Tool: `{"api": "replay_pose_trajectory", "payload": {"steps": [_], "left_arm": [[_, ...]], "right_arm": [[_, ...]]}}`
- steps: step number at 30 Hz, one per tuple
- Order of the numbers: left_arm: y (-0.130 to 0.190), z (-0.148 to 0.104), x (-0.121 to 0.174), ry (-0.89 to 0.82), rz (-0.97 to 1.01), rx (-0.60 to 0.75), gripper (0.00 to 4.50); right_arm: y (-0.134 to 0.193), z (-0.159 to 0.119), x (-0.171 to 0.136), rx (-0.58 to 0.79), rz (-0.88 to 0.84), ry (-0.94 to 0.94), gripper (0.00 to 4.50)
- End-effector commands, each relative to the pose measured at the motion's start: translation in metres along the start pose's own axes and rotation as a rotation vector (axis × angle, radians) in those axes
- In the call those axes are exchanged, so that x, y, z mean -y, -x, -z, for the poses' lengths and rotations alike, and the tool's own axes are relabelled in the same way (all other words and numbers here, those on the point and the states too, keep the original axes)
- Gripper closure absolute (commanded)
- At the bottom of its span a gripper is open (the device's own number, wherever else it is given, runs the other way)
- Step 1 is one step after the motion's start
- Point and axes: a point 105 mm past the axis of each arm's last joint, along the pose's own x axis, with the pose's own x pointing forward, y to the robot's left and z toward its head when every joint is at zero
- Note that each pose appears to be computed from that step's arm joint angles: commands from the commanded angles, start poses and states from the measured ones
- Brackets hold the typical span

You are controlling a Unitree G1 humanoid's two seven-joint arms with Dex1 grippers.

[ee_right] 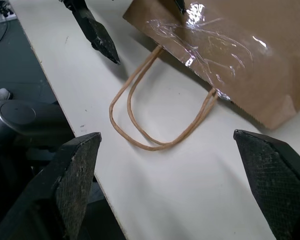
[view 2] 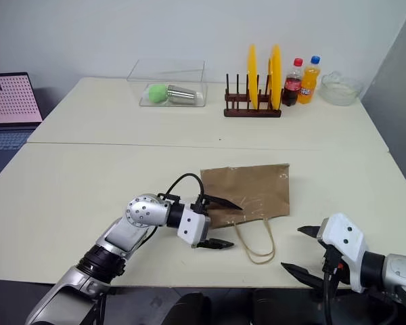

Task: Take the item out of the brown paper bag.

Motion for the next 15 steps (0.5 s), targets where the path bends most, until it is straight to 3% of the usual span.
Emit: {"api": "replay_pose_trajectory", "payload": {"steps": [1, 15], "left_arm": [[-0.007, -0.006, -0.009, -0.054, -0.025, 0.027, 0.00], [-0.022, -0.003, -0.012, -0.082, -0.044, 0.036, 0.00]], "right_arm": [[0.002, -0.012, -0.006, 0.032, 0.006, 0.055, 0.04], [0.001, -0.014, -0.006, 0.029, 0.005, 0.055, 0.04]]}}
